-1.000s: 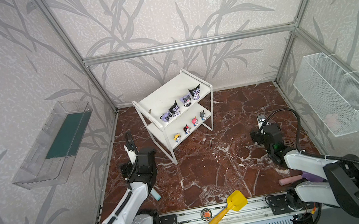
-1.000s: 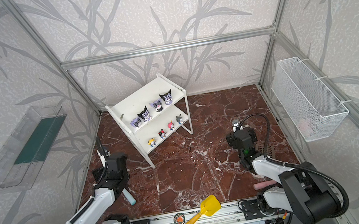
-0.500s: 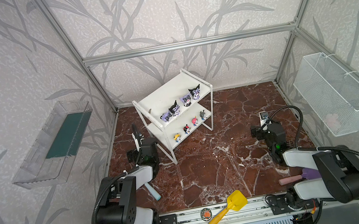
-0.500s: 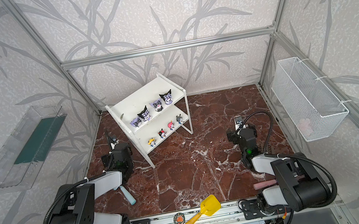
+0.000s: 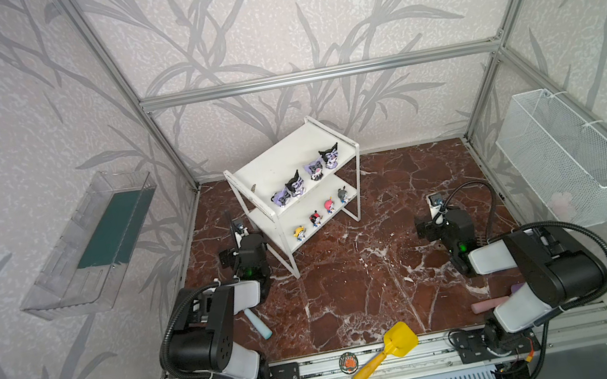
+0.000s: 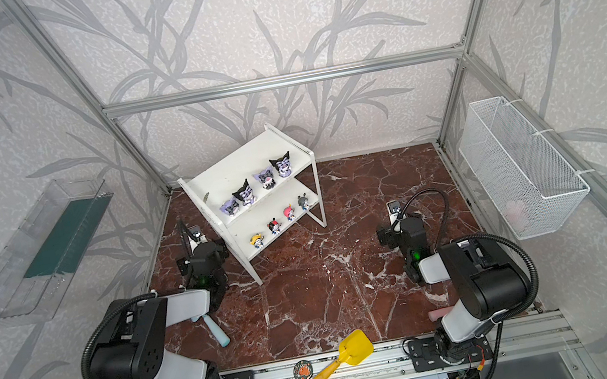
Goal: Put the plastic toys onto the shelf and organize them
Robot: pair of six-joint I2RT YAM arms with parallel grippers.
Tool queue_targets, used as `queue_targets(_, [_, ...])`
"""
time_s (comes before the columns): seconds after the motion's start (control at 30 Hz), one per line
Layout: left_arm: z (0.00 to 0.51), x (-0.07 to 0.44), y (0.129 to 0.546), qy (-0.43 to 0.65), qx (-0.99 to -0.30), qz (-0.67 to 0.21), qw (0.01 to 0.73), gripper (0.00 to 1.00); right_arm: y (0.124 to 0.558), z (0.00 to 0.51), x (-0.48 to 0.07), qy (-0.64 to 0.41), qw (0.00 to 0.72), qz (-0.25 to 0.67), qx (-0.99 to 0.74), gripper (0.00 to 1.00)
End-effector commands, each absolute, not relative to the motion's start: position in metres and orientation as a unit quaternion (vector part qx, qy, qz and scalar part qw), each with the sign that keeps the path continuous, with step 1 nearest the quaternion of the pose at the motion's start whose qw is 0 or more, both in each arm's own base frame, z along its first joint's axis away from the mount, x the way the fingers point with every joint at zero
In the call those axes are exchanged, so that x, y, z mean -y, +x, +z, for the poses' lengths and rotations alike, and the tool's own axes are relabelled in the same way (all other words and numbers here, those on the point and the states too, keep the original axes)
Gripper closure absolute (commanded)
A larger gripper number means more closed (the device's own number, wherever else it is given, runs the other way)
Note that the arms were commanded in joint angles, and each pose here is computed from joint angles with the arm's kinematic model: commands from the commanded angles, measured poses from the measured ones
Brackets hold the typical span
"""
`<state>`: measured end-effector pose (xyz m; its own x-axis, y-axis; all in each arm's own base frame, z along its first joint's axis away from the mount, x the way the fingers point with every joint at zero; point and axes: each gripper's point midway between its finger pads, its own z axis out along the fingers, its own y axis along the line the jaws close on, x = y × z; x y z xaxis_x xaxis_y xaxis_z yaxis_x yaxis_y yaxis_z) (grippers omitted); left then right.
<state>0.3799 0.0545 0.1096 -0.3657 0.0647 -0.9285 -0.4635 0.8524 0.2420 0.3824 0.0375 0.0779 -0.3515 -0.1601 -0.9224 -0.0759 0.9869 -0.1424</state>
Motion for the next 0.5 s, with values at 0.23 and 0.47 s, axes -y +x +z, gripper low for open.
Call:
queue_targets(0.23, [0.1199,-0.0455,0.3853,-0.113,-0.776,0.212,0.583,0.01,0.3949,0.0923,-0.0352,-0.059,0.575,-0.042,-0.815,0.01])
queue_targets(0.47, [0.1191,-0.0436,0.3842,-0.107,-0.776,0.205,0.587,0.01,0.3952,0.0928,-0.0351,-0.059,0.576,-0.042,-0.814,0.01])
